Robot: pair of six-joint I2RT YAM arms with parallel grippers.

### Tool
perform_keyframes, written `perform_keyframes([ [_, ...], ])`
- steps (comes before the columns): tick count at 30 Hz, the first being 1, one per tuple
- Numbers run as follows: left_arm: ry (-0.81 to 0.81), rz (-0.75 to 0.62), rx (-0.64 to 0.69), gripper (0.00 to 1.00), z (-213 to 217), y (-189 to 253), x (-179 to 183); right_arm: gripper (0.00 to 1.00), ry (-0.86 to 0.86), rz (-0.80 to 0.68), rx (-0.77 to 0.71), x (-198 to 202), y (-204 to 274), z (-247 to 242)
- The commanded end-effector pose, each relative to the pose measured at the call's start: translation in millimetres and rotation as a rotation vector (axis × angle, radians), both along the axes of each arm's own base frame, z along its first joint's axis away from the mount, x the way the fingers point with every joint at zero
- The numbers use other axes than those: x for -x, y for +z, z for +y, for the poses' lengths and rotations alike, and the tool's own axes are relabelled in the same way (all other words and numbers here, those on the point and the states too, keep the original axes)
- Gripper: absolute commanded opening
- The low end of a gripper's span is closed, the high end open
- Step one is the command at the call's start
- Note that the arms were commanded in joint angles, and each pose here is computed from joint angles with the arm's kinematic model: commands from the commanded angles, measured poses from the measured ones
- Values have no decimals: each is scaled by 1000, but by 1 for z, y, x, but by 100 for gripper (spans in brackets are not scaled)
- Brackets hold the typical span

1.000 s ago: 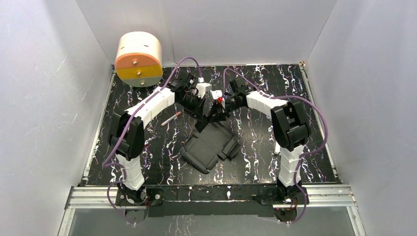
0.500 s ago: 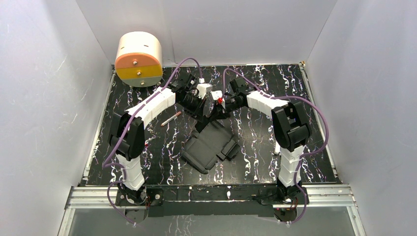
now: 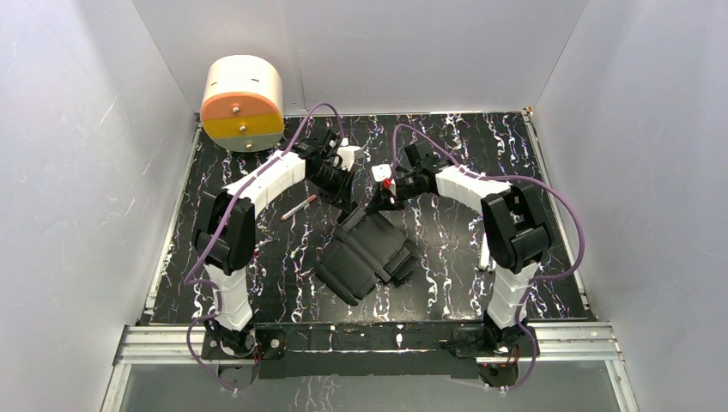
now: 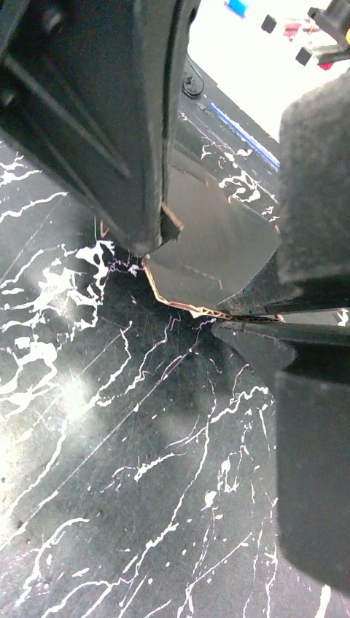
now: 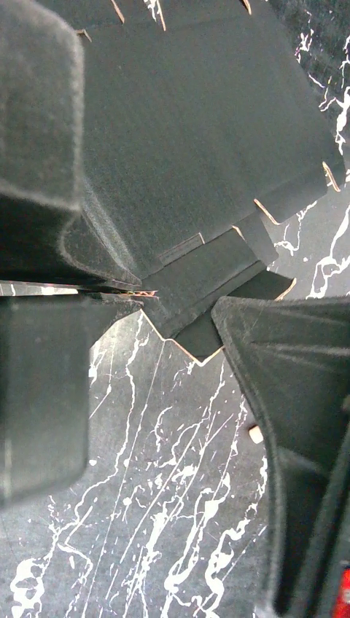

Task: Fold the paper box
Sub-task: Fold the paper box at the center of the board.

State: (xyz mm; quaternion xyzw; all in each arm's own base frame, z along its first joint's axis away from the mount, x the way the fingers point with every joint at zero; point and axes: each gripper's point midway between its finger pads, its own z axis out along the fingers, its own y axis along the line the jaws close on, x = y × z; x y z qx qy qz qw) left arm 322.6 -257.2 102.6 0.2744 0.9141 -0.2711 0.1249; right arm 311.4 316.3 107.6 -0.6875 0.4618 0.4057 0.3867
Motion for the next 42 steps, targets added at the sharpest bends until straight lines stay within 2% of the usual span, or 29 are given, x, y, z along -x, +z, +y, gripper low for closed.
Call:
perform_keyframes([
  [1, 95, 83, -47, 0, 20, -7, -4, 7, -7, -73, -34, 0, 15, -3],
  [11, 86, 85, -22, 0, 17, -4, -1, 12, 40, -132, -48, 9, 4, -6],
  [17, 112, 54, -59, 0, 22, -3, -3, 21, 31, -200, -95, 8, 21, -4],
  [22, 140, -26, -129, 0, 30, 0, -3, 39, -137, -199, -102, -12, 40, -5],
  [29, 207, -75, -220, 0, 46, -5, -8, 47, -442, -1, -106, -15, 58, -10],
  [36, 240, -96, -287, 0, 52, -13, -6, 50, -773, 245, -115, 1, 36, 4],
  [42, 250, -124, -321, 0, 48, -10, -7, 49, -835, 332, -121, 16, -1, 16],
])
